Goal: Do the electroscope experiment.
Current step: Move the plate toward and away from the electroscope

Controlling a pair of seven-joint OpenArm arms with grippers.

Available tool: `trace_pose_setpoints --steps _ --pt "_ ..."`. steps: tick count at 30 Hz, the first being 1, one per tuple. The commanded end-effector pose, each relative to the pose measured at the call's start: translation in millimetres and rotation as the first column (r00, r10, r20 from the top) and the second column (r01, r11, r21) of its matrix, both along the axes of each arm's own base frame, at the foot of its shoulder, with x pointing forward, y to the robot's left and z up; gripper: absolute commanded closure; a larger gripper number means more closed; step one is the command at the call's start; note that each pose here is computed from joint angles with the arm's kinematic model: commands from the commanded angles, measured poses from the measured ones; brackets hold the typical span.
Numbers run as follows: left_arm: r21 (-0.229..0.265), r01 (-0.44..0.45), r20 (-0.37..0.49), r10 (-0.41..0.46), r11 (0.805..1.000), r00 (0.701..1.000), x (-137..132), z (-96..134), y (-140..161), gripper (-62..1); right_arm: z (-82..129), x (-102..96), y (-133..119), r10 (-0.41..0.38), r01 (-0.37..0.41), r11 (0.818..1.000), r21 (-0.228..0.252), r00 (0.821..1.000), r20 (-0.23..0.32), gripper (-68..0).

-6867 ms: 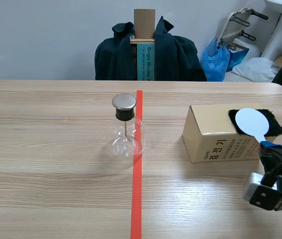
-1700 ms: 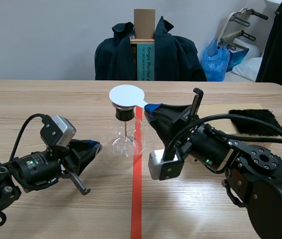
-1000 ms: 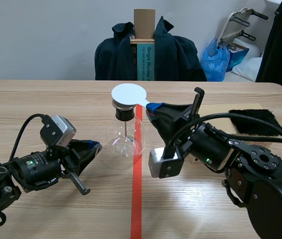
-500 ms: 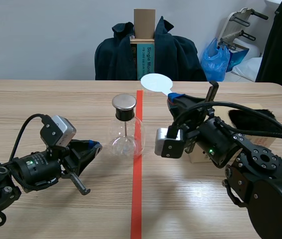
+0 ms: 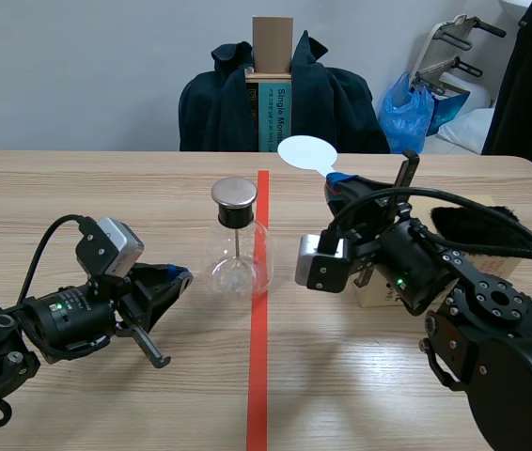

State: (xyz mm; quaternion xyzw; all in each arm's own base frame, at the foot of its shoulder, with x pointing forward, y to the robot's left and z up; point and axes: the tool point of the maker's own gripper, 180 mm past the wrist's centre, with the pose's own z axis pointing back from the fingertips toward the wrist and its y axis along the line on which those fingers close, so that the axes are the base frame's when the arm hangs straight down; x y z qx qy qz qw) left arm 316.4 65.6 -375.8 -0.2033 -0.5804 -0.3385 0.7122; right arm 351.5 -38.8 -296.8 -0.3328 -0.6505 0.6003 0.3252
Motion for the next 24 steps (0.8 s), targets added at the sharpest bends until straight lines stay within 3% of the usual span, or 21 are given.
trace_pose_setpoints --steps 1,8,15,24 --pt "-0.025 -0.005 0.036 0.006 1.0 0.999 9 13 -2 -3.0 11 6.1 -6 0.003 -0.003 1.0 -0.004 0.999 0.036 -0.7" --pt "-0.026 -0.005 0.036 0.006 1.0 0.999 9 13 -2 -3.0 11 -8.5 12 0.133 -0.133 0.991 -0.015 0.99 0.043 -0.7" --pt "-0.026 -0.005 0.036 0.006 1.0 0.999 9 13 -2 -3.0 12 -27.2 30 0.271 -0.27 0.962 -0.03 0.961 0.061 -0.7" --pt "-0.026 -0.005 0.036 0.006 1.0 0.999 9 13 -2 -3.0 11 -40.9 41 0.361 -0.359 0.932 -0.04 0.93 0.064 -0.7"
